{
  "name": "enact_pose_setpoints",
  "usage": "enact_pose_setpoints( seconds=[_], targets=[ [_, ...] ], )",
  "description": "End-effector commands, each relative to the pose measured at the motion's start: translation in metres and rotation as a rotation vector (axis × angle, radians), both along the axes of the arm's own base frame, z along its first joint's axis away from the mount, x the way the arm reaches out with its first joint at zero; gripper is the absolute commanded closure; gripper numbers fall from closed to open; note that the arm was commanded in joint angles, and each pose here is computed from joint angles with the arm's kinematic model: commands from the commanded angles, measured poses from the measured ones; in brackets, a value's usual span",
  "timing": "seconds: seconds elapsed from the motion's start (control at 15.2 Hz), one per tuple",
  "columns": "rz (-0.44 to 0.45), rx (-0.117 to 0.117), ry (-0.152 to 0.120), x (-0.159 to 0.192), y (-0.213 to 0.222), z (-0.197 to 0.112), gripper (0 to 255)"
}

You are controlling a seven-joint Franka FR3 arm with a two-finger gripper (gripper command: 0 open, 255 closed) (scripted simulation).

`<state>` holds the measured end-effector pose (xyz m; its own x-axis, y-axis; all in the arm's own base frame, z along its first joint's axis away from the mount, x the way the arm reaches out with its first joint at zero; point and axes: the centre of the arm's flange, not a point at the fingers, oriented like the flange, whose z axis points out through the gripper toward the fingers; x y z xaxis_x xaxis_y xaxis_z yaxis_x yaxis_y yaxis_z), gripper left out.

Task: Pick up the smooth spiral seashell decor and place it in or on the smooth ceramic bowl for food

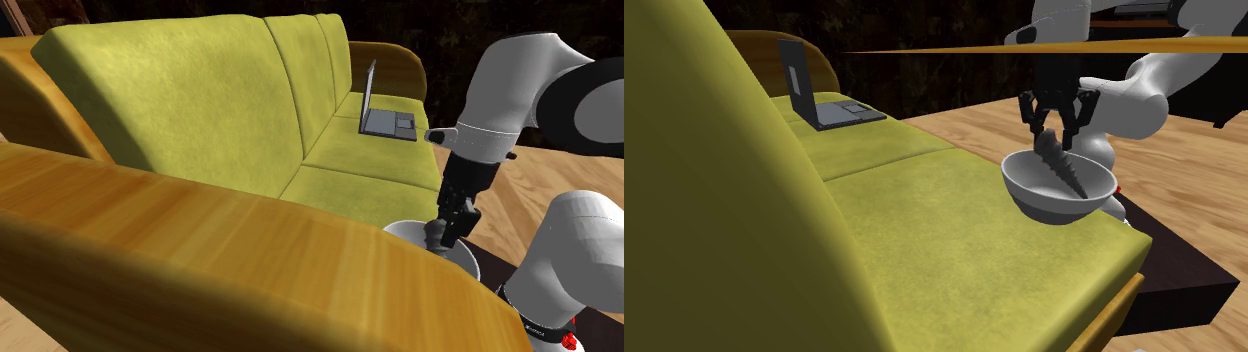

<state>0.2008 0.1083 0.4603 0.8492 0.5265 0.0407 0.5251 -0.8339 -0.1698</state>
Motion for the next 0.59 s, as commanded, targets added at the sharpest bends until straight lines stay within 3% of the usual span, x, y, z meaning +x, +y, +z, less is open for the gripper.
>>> enact_pose_setpoints(
  seconds=[0.0,0.33,0.4,0.53],
  targets=[
    [0.001,-0.001,0.005,-0.0006,0.0011,-0.0032,255],
    [0.001,-0.001,0.005,-0.0006,0.0011,-0.0032,255],
    [0.001,-0.001,0.005,-0.0008,0.0006,-0.0031,0],
    [0.001,-0.001,0.005,-0.0002,0.0009,-0.0033,0]
  ],
)
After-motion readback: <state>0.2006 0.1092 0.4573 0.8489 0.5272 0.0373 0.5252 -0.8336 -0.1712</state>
